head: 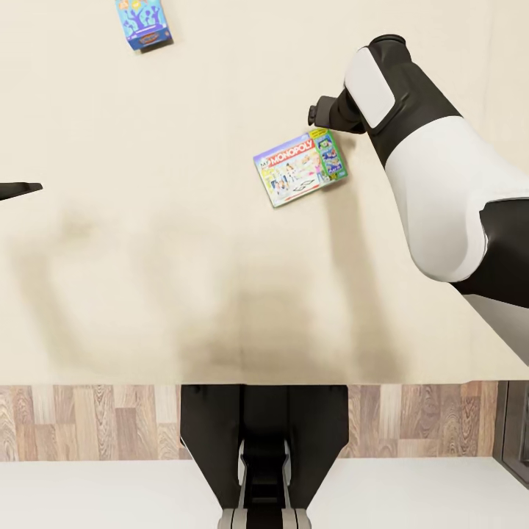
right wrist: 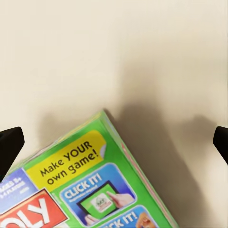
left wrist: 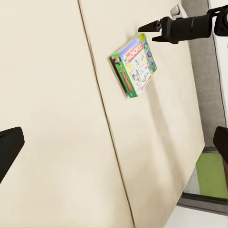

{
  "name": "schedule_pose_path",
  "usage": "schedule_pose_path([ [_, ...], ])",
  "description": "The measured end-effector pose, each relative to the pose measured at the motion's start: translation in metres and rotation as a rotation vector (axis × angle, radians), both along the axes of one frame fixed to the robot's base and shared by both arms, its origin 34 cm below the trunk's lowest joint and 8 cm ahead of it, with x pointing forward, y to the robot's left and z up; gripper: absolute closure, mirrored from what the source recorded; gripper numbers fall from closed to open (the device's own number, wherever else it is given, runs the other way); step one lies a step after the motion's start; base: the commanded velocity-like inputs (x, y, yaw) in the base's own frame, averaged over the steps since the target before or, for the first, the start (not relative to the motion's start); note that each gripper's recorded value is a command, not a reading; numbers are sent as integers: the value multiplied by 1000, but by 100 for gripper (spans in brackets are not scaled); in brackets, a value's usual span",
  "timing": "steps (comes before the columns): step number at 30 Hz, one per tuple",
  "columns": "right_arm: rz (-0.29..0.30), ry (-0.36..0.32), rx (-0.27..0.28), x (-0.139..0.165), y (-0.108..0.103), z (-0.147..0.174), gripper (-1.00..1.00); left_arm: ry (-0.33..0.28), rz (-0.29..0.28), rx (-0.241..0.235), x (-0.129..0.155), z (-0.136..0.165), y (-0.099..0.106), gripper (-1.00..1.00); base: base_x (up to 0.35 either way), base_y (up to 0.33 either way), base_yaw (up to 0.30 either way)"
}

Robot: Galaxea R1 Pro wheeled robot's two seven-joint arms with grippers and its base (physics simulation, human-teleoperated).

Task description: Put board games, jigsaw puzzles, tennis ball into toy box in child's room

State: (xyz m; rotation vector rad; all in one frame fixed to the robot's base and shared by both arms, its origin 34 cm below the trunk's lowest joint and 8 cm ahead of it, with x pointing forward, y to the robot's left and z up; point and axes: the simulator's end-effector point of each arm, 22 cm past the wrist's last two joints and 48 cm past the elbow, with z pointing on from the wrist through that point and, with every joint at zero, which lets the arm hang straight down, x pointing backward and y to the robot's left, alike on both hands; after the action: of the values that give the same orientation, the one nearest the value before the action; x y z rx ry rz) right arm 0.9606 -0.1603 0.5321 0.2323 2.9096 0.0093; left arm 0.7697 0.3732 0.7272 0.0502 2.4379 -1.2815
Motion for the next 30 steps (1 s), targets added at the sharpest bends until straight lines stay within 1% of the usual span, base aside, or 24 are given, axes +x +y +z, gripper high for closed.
schedule_pose_path([
  [14,0,21,0,-10,0,-17,-100,20,-1,0,-6,-13,0,-100,0,0,0],
  [30,0,24,0,-12,0,-20,-100,21,-1,1,-6,-14,0,-100,0,0,0],
])
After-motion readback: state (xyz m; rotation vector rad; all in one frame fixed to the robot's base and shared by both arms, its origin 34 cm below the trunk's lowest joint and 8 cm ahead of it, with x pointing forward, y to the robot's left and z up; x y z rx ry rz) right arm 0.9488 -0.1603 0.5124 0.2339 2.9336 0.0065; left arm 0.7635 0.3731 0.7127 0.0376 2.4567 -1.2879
